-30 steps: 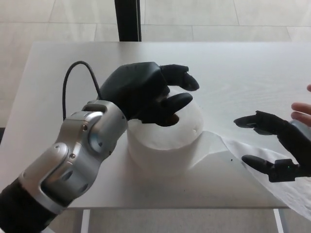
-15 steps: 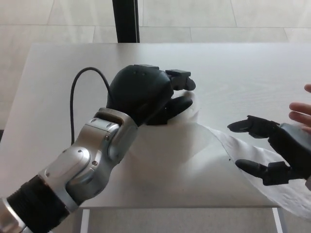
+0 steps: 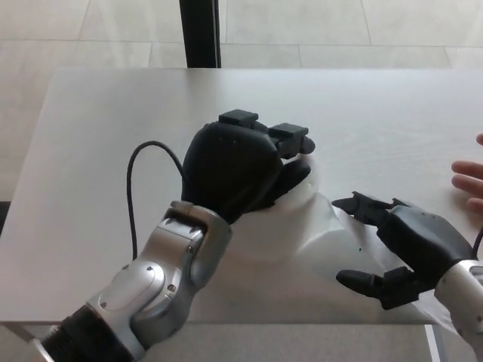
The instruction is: A toilet paper roll is kept in the middle of the desk infront of the robot. The robot places its left hand on the top of the toilet paper roll to hold it still and uses its right hand to tear off a piece of toilet paper from it and hands the paper to a person
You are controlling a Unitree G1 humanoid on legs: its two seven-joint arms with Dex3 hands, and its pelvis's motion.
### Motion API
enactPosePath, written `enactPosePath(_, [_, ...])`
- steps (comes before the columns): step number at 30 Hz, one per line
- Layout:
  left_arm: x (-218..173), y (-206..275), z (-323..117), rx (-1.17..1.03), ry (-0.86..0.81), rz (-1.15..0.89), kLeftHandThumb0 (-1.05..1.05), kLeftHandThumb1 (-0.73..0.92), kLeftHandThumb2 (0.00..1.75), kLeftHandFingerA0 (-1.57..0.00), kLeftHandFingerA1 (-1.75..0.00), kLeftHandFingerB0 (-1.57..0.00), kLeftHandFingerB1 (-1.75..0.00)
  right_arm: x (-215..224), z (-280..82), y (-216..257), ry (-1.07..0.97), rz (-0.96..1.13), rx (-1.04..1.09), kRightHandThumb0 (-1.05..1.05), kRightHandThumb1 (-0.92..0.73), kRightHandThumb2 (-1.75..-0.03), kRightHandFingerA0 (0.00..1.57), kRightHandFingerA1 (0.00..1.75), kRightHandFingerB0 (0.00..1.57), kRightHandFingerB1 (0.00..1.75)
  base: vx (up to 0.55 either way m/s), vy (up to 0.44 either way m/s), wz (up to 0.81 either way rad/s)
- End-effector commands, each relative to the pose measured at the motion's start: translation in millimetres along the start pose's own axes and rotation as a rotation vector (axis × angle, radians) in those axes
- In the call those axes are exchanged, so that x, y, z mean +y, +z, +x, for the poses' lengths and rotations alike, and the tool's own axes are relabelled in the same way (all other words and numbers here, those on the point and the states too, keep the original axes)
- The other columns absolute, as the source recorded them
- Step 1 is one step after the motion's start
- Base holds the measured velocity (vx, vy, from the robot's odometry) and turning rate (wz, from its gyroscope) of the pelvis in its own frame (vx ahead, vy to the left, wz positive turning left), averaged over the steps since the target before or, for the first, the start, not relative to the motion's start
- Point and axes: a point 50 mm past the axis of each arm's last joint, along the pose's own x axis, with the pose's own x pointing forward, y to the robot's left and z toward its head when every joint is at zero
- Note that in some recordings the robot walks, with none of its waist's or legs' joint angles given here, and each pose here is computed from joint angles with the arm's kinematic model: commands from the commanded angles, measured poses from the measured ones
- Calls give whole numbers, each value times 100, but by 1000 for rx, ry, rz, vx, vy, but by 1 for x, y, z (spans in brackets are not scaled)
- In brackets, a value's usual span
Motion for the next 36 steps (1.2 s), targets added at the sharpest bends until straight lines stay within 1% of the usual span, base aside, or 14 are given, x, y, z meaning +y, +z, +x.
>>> enactPosePath(1, [-26, -19, -43, 230, 152, -58, -19, 59, 80, -71, -69, -59, -56, 3, 0, -7, -53, -89, 252, -78, -47, -87, 2, 54, 14, 51, 0, 0, 0])
enactPosePath(2, [-26, -20, -45, 247, 186, -66, -18, 58, 84, -71, -69, -60, -57, 5, 0, -9, -78, -109, 265, -73, -45, -86, 5, 60, 17, 51, 0, 0, 0])
enactPosePath(3, [-26, -20, -47, 265, 191, -69, -19, 58, 88, -67, -71, -58, -58, 6, -1, -9, -107, -143, 270, -68, -62, -58, 14, 71, 25, 43, 0, 0, 0])
enactPosePath(5, [-26, -19, -49, 274, 201, -86, -20, 56, 88, -66, -73, -59, -59, 6, -1, -11, -159, -163, 280, -64, -62, -58, 30, 86, 27, 43, 0, 0, 0])
enactPosePath(6, [-27, -19, -56, 291, 228, -118, -20, 52, 84, -73, -82, -63, -59, 8, -2, -13, -287, -171, 247, -50, -66, -66, 77, 159, 35, 46, 0, 0, 0])
enactPosePath(9, [-33, -19, -66, 302, 210, -112, -21, 53, 83, -71, -78, -64, -58, 7, -3, -17, -401, -159, 216, -37, -81, -70, 99, 175, 49, 53, 0, 0, 0])
enactPosePath(11, [-35, -19, -69, 305, 204, -109, -21, 53, 83, -71, -78, -64, -58, 7, -4, -17, -432, -160, 204, -37, -81, -70, 99, 175, 49, 53, 0, 0, 0])
enactPosePath(12, [-41, -21, -79, 316, 175, -116, -23, 55, 83, -72, -74, -64, -57, 3, -6, -18, -529, -169, 138, -34, -74, -85, 97, 175, 75, 110, 0, 0, 0])
enactPosePath(14, [-44, -23, -84, 325, 169, -120, -24, 56, 83, -70, -72, -64, -57, 2, -6, -16, -599, -172, 91, -37, -77, -76, 90, 175, 75, 154, 0, 0, 0])
enactPosePath(16, [-45, -23, -86, 326, 165, -125, -26, 56, 83, -69, -71, -64, -57, 0, -6, -16, -649, -187, 67, -34, -84, -70, 82, 175, 60, 170, 0, 0, 0])
enactPosePath(20, [-47, -23, -89, 331, 160, -136, -26, 57, 82, -70, -76, -64, -57, -5, -6, -13, -741, -124, 12, -33, -85, -71, 76, 175, 51, 173, 0, 0, 0])
enactPosePath(30, [-55, -22, -97, 330, 129, -103, -29, 59, 76, -68, -73, -63, -55, -7, -7, 0, -789, 64, -108, -30, -77, -87, 81, 175, 60, 172, 0, 0, 0])
enactPosePath(34, [-57, -24, -98, 333, 97, -85, -29, 61, 74, -70, -79, -61, -56, -17, -7, 8, -812, 370, -134, -30, -61, -112, 98, 172, 72, 158, 0, 0, 0])
enactPosePath(36, [-59, -24, -101, 327, 82, -70, -31, 61, 72, -68, -74, -61, -55, -26, -7, 10, -837, 523, -104, -36, -55, -115, 94, 163, 79, 150, 0, 0, 0])
